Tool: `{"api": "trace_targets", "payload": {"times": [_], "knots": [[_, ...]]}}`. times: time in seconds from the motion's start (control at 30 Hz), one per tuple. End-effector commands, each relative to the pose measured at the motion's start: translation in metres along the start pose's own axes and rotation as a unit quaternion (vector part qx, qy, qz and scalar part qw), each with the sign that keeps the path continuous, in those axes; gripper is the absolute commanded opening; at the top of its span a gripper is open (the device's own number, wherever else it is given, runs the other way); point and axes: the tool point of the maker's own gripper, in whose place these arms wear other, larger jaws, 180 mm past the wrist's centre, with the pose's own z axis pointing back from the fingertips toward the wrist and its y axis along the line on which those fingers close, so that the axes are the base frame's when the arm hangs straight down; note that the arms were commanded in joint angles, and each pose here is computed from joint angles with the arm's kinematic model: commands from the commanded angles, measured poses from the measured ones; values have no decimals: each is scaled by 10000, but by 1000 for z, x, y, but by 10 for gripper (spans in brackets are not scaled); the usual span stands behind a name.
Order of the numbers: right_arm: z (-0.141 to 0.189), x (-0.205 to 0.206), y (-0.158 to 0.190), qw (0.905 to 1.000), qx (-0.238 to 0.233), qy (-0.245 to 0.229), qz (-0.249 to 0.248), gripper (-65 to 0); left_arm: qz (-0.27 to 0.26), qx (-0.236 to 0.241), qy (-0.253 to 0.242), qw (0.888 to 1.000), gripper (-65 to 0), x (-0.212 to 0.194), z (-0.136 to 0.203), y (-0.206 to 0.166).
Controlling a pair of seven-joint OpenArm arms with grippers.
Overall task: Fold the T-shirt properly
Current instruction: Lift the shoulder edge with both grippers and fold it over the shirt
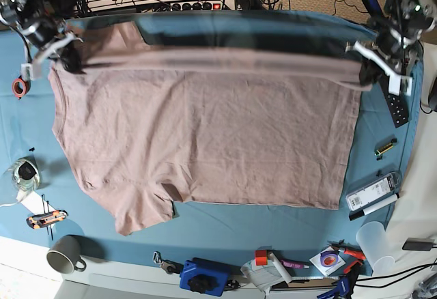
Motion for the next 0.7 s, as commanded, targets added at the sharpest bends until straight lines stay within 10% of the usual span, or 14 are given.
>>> {"api": "trace_targets", "payload": {"times": [0.0, 0.67], "knots": [[1, 16, -2, 9997, -57, -174, 163, -650, -113, 181, -236, 9995, -650, 15, 2, 7], [-10, 82, -30, 9873, -977, -752, 1006, -650, -280, -103, -592, 9978, -650, 54, -53, -8]]}}
